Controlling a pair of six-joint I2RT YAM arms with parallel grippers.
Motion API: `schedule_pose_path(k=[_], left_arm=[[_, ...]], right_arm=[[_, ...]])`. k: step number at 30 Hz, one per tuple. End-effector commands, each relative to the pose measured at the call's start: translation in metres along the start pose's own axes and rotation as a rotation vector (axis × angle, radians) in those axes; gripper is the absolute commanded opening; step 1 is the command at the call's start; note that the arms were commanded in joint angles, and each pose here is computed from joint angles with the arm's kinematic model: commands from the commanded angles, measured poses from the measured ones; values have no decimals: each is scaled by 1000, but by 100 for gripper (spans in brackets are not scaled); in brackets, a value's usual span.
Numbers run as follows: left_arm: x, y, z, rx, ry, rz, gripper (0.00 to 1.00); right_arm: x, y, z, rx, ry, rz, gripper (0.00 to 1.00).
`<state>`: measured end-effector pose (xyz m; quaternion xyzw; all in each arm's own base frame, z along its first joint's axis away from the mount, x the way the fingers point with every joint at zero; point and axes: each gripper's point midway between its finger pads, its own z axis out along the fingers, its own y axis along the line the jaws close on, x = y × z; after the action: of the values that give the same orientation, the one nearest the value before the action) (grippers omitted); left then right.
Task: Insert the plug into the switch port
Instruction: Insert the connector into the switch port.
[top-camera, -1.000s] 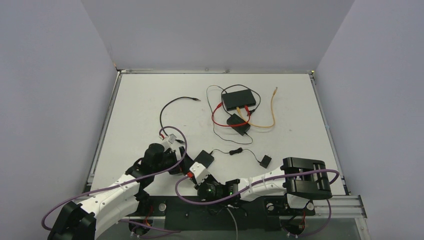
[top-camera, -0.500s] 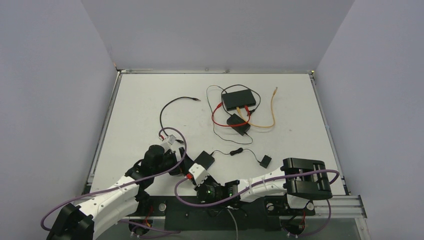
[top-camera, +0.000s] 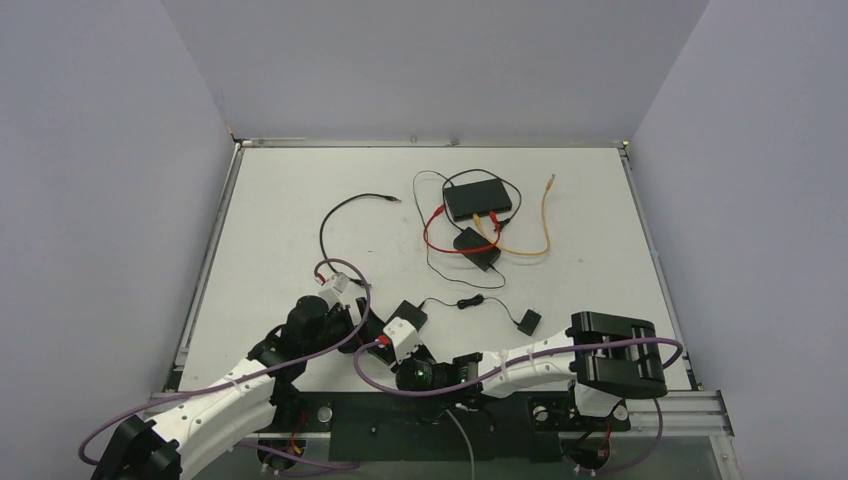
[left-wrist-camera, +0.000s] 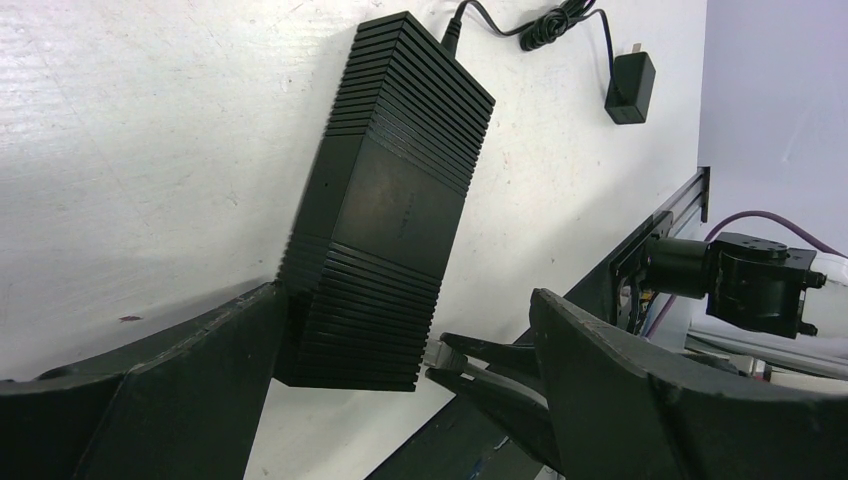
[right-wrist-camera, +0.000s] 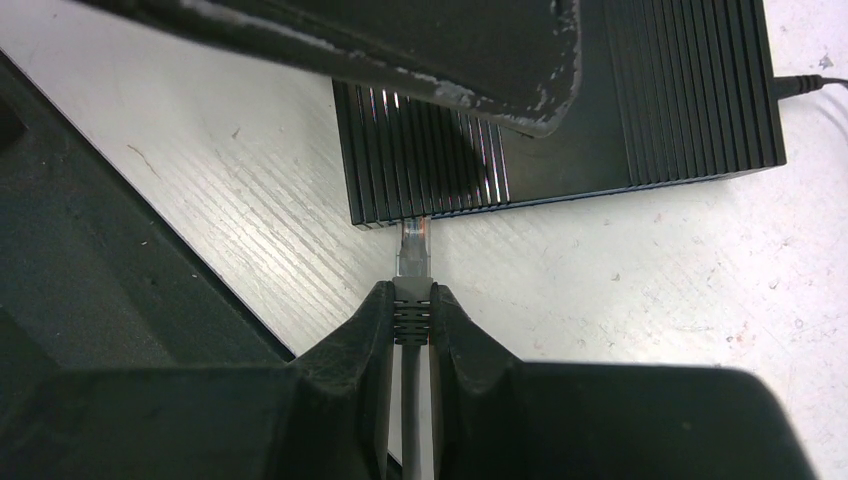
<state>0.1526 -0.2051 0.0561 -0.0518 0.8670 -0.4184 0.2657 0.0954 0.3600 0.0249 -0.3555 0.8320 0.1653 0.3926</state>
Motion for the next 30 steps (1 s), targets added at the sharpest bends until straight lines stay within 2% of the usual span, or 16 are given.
schedule_pose_path(k=[1, 9, 20, 30], left_arm=[[13, -14, -2, 61, 58, -22, 89], [17, -17, -2, 68, 68, -23, 89], [20, -24, -1, 85, 76, -41, 89], [19, -40, -5, 129, 90, -54, 89]], right_arm=[[-50, 7, -5, -40, -155, 166, 0], [-48, 1, -2, 14, -158, 131, 0], [-56, 10, -9, 24, -230, 13, 0], [-58, 11, -12, 74, -225, -46, 0]])
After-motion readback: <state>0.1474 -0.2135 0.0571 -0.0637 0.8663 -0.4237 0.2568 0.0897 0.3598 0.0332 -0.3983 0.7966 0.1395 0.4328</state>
